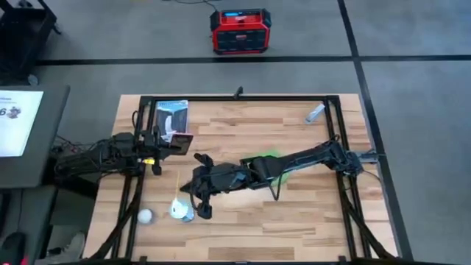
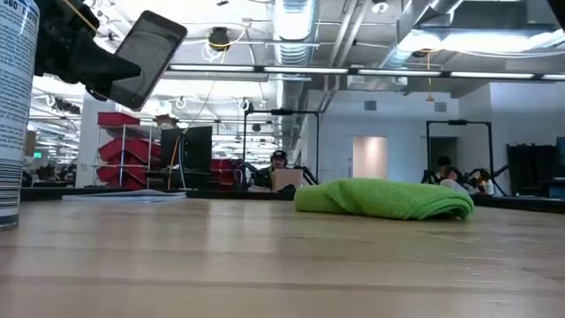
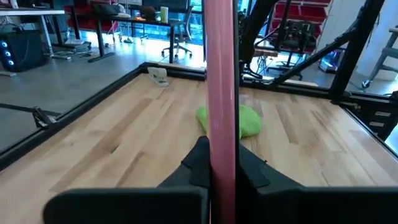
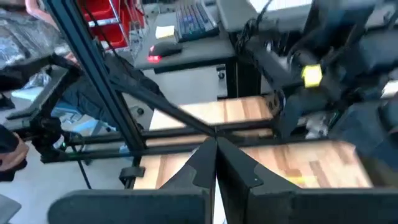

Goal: Apply microfiber cloth
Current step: Spray the front of the black cellphone with the white spray bottle

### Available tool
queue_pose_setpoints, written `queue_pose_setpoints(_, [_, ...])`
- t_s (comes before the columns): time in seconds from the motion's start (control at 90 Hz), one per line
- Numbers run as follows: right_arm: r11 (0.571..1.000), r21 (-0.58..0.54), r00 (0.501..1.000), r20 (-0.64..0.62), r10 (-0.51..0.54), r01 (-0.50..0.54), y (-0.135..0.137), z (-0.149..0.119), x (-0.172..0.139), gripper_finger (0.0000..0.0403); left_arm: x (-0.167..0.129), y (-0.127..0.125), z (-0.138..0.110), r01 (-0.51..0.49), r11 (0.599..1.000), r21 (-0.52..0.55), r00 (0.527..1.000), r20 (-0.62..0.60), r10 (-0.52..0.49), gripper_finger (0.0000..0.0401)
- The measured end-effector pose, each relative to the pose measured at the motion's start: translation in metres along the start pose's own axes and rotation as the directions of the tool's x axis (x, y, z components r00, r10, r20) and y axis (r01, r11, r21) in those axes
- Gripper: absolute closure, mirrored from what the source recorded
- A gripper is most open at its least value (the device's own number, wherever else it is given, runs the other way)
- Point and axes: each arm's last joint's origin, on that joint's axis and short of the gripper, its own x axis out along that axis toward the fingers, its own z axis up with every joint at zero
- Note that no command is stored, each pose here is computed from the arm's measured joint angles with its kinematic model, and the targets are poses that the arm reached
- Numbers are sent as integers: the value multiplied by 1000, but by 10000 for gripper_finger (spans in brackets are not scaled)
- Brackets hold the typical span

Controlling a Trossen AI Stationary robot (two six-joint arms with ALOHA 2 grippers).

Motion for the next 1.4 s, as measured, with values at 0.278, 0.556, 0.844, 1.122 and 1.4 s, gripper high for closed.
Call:
queue_pose_setpoints(0.278, [994,-36,950,299,-91,106,-5,77,-64,403,0,0,-1,-1,1000,-6,1000,-10,1,399])
queue_pose_setpoints(0.556, [990,53,986,98,-136,131,-19,65,-73,403,0,0,0,-1,1000,-1,1000,-4,1,399])
queue_pose_setpoints(0.844, [994,105,995,-94,37,-27,-16,7,-6,403,0,0,-1,-3,1000,-8,1000,-9,2,399])
queue_pose_setpoints(1.122, [995,96,989,-145,38,-24,-10,-9,4,403,0,0,-1,-4,1000,-6,1000,-12,3,399])
queue_pose_setpoints(1.4, [999,38,956,-292,-1,13,-2,-52,29,403,0,0,-2,-6,1000,-9,1000,-18,6,399])
